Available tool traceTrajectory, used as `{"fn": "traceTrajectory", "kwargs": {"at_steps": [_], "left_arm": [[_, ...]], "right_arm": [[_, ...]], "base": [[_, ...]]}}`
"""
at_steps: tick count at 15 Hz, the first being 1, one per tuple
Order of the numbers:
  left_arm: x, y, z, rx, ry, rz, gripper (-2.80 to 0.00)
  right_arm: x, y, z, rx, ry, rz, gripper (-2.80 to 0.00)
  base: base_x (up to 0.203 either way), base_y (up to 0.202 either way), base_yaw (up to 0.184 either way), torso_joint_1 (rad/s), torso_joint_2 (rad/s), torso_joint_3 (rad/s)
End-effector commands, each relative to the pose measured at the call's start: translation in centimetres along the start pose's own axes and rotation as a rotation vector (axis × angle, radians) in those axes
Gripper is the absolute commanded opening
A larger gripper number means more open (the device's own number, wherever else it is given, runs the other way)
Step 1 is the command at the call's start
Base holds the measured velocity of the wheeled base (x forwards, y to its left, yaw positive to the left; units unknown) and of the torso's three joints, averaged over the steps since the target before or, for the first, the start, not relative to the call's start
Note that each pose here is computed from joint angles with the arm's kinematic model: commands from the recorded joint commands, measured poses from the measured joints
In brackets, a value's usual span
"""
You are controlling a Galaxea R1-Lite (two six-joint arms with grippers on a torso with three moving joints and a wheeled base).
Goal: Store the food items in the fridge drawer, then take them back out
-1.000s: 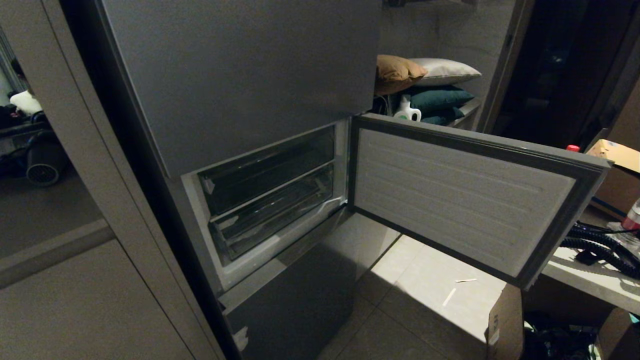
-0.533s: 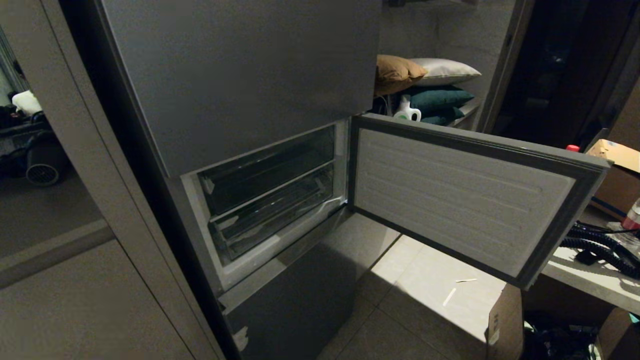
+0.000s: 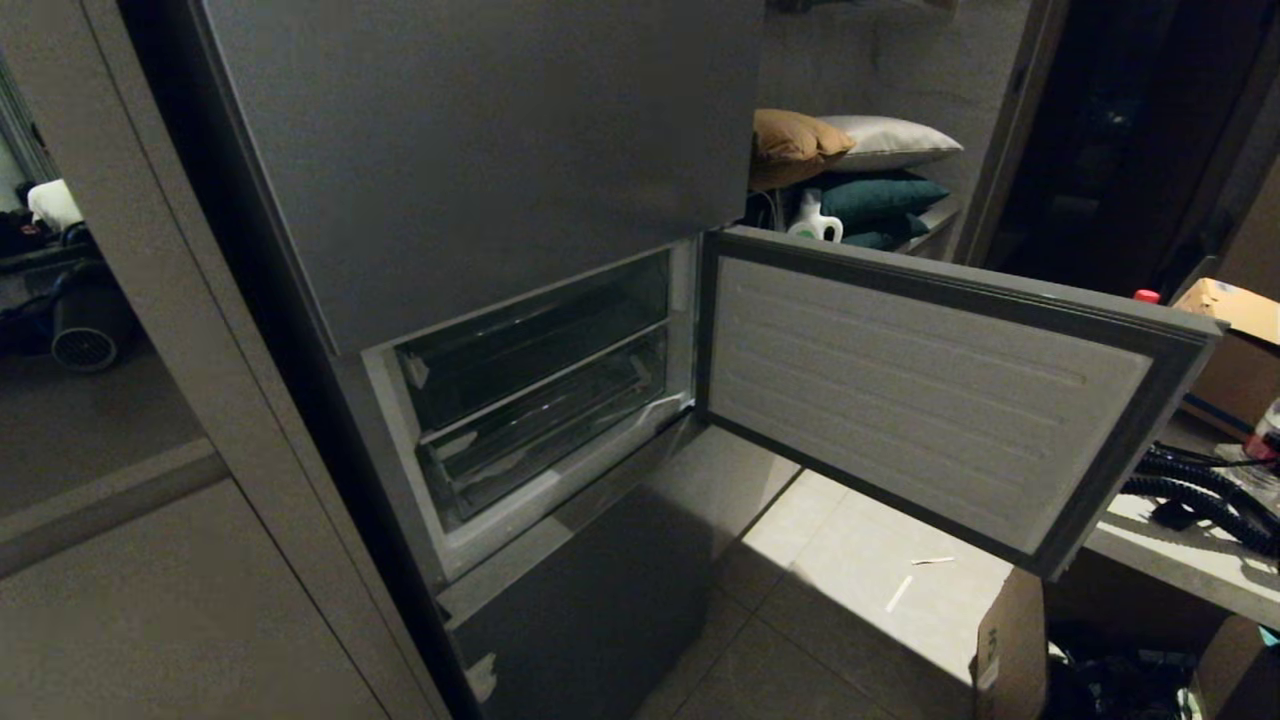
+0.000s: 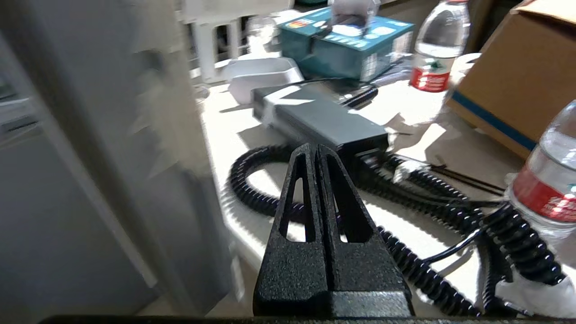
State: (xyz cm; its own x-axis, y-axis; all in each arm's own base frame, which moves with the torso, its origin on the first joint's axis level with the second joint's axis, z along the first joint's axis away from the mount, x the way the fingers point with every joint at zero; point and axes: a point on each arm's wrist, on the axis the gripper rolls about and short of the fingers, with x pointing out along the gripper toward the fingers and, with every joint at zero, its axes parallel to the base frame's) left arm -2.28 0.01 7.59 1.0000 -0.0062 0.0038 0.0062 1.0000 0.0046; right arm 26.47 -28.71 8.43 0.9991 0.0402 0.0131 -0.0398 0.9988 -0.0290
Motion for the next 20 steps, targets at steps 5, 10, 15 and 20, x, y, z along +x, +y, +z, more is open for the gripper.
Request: {"fn": "traceTrajectory", "kwargs": {"at_steps": [5,10,15,20], "left_arm": [[0.0,0.0,0.0,0.000,0.001,0.000,-2.80],[0.0,0.0,0.0,0.001,-0.001,0.000,-2.80],[0.0,0.0,0.0,0.001,0.001,-0.002,-2.80],[0.0,0.0,0.0,0.001,-0.001,-0.001,-2.80]], "right_arm": [[4.3,0.9,-0.1,0.027,-0.040,-0.020,-2.80],[6.4,2.2,-0.2,0.019,-0.051,0.034,-2.80],[7.4,3.7,-0.5,0.027,-0.043,0.076,-2.80],[6.2,5.2,-1.7,0.049,-0.014,0.090,-2.80]], "base": [[0.000,0.000,0.000,0.000,0.00,0.000],[0.000,0.000,0.000,0.000,0.00,0.000],[0.000,0.000,0.000,0.000,0.00,0.000],[0.000,0.000,0.000,0.000,0.00,0.000]]}}
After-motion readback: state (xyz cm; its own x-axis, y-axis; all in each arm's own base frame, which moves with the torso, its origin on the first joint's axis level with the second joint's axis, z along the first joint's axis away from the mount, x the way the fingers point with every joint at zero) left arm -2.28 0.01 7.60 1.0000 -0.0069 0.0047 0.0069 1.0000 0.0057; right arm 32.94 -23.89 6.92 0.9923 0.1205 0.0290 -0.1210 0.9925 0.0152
